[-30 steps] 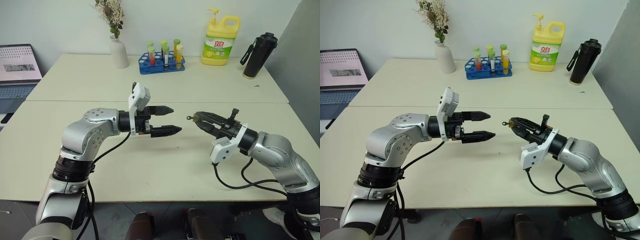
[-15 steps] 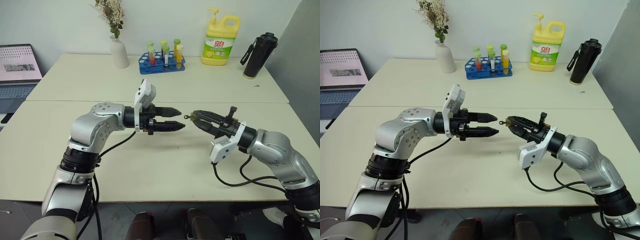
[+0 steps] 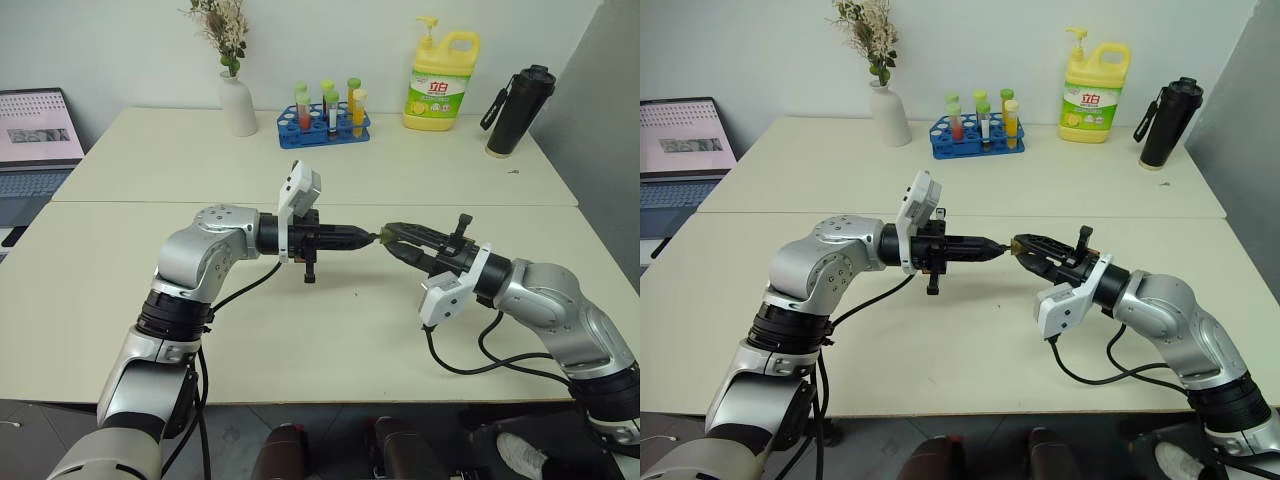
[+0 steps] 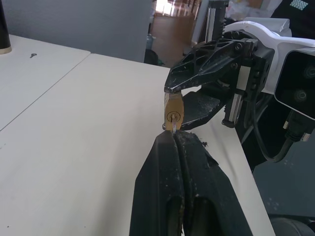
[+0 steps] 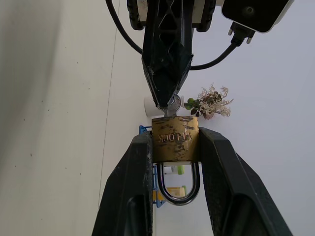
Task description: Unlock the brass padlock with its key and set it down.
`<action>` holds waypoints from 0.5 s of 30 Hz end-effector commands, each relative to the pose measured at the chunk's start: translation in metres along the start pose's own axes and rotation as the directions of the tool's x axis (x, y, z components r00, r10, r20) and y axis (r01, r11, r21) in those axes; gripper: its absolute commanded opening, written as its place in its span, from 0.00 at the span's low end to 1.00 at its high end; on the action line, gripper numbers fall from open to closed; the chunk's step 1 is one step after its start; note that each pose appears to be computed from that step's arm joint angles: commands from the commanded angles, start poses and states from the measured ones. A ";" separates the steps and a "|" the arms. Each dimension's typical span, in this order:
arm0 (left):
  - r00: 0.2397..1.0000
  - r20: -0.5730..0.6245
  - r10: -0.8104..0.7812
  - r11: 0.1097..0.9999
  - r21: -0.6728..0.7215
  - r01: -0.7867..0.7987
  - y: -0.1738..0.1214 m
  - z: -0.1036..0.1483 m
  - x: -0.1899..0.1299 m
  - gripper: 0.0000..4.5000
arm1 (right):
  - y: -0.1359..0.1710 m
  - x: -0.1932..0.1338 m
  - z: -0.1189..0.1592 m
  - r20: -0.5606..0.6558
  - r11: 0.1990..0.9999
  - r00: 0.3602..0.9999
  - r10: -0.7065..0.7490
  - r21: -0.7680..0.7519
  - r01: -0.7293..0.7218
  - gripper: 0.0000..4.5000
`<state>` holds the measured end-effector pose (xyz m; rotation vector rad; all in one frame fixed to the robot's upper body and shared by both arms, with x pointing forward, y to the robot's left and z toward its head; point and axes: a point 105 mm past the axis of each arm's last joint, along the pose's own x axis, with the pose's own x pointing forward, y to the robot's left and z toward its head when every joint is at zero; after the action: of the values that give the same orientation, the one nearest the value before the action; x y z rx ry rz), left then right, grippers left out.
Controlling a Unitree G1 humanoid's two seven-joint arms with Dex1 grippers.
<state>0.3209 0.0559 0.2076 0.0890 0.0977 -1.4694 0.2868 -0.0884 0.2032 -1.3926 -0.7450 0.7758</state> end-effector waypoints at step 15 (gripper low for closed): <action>0.999 0.025 -0.027 0.978 0.207 0.021 -0.006 0.013 0.007 0.00 | -0.007 -0.001 0.011 0.053 1.000 0.998 -0.025 0.017 0.024 0.21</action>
<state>0.3207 0.0538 0.2086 0.1737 0.0100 -1.4755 0.2862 -0.0889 0.2031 -1.3645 -0.7355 0.7871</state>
